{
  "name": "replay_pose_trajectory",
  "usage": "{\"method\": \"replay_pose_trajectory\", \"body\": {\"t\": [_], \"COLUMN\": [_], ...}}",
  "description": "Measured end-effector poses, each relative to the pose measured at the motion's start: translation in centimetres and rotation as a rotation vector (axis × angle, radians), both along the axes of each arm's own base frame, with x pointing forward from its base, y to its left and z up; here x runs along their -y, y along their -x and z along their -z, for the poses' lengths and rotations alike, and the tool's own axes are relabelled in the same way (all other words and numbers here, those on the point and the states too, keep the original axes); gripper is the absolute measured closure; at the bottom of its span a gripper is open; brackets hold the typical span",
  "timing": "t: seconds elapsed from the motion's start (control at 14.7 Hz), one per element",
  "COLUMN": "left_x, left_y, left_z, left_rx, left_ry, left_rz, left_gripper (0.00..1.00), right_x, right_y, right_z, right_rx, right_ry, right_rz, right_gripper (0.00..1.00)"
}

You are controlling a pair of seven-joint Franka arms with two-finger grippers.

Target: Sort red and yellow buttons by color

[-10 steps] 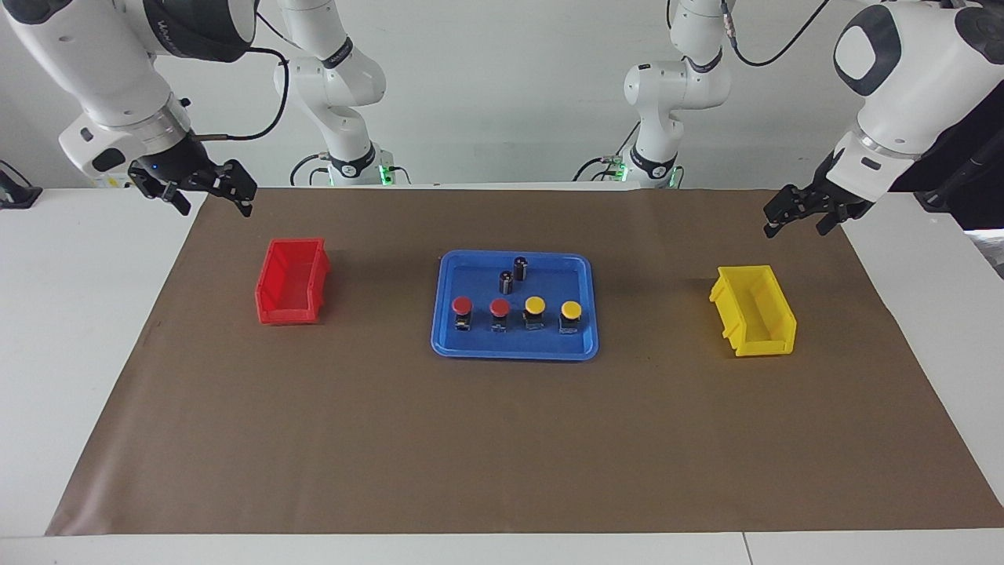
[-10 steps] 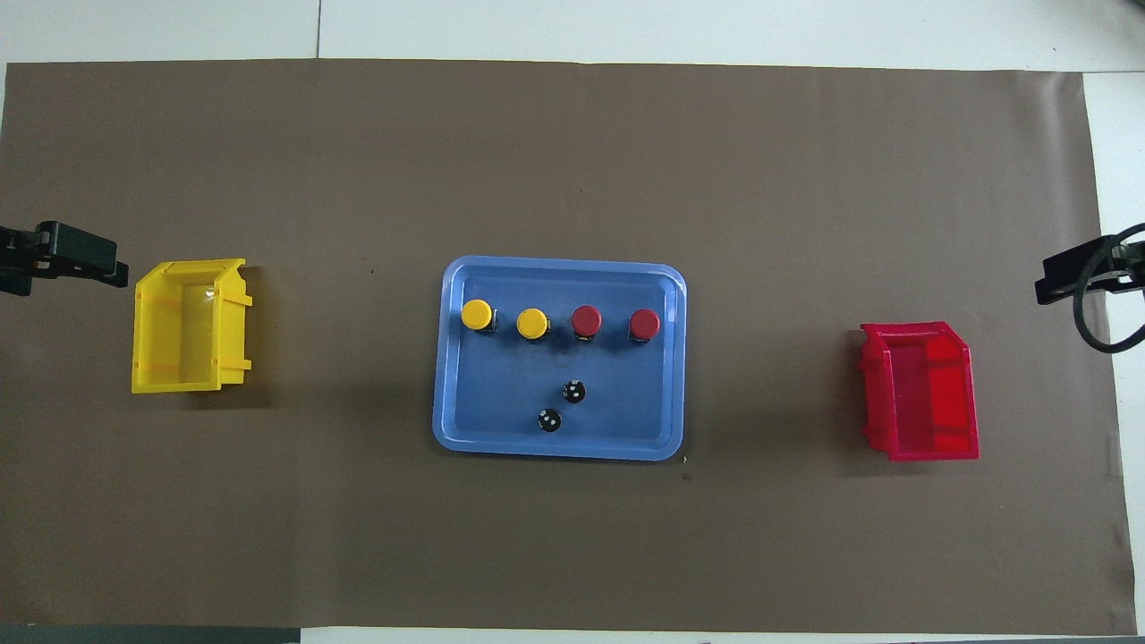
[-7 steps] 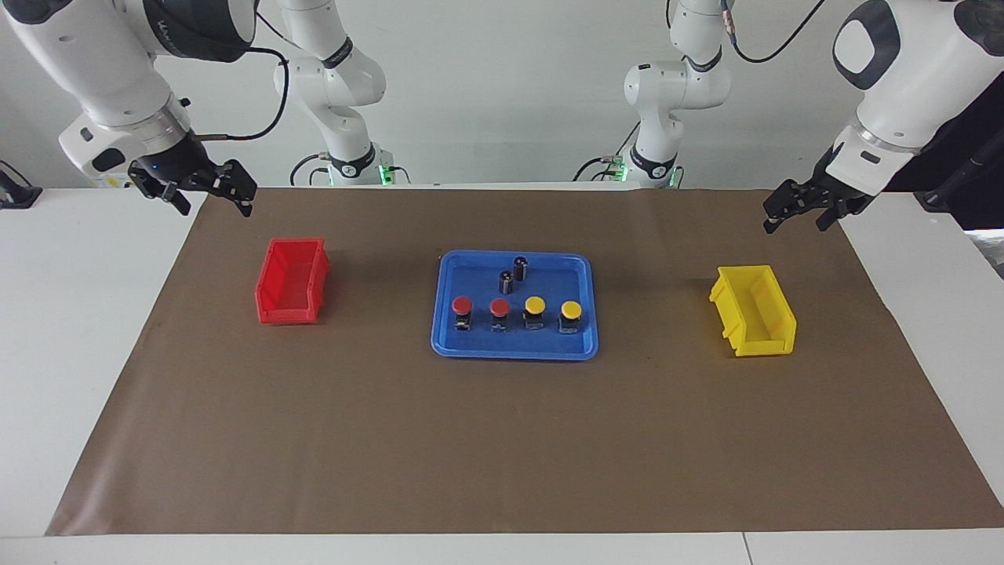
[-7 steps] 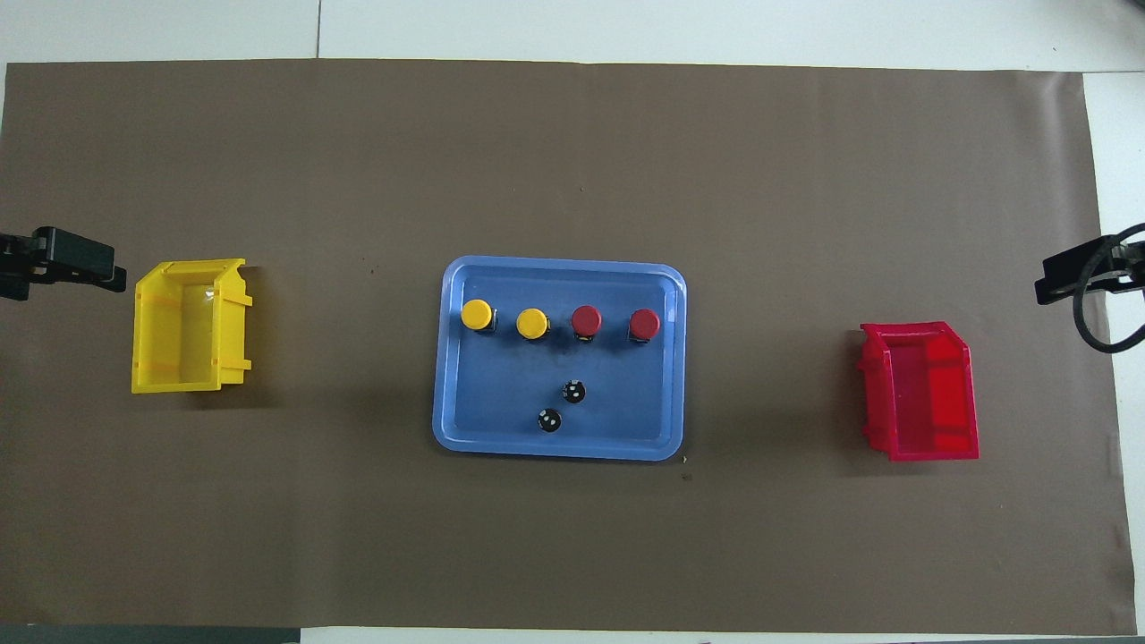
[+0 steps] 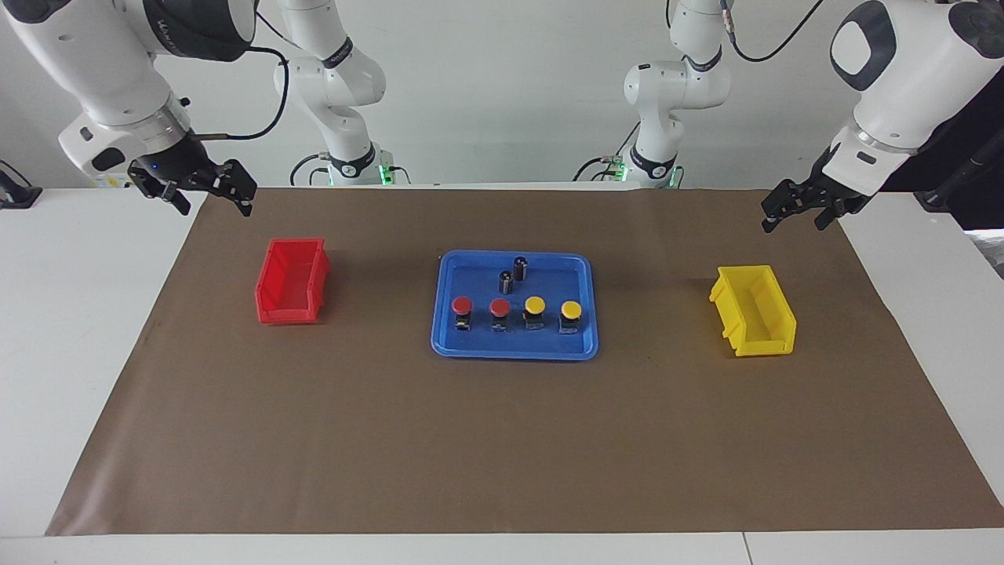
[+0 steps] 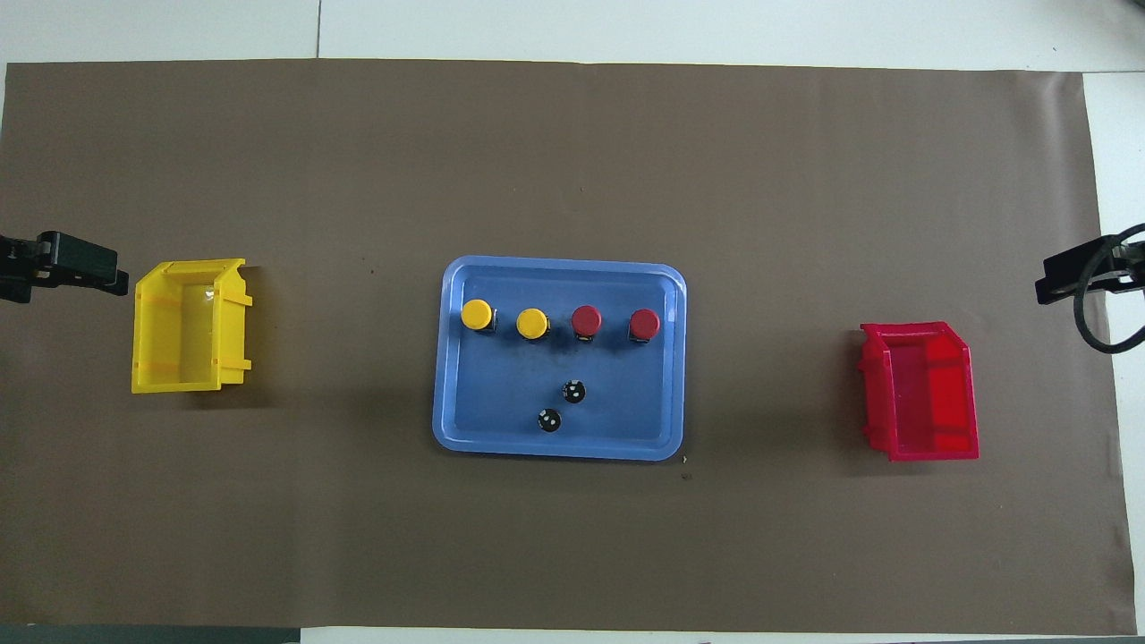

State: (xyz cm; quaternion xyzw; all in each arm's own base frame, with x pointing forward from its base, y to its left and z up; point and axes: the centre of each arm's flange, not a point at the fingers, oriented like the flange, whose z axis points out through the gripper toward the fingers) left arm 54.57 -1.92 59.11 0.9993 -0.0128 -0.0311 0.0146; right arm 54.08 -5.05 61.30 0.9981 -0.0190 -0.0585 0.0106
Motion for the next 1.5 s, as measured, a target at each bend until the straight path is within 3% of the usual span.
{"method": "replay_pose_trajectory", "body": {"t": [0.48,0.82,0.96,1.3,1.5], "left_x": [0.4,0.4,0.4,0.0,-0.2], "left_y": [-0.1,-0.2,-0.3,-0.3,-0.4], "left_z": [-0.1,-0.2,-0.2,-0.2,-0.3], "left_rx": [0.009,0.023,0.028,0.030,0.034], "left_ry": [-0.001,-0.002,-0.002,-0.003,-0.003], "left_rz": [0.008,0.007,0.006,0.000,-0.003], "left_gripper": [0.00,0.00,0.00,0.00,0.00], "right_x": [-2.9,-11.1,-15.5,-29.0,-33.2], "right_y": [-0.8,-5.2,-6.5,-8.0,-6.5], "right_z": [-0.9,-0.6,0.5,8.3,14.6], "right_rx": [0.016,0.010,0.047,0.113,0.118], "right_ry": [-0.023,0.004,0.005,-0.035,-0.053], "right_rz": [-0.035,-0.022,0.004,0.058,0.054], "right_gripper": [0.00,0.00,0.00,0.00,0.00]}}
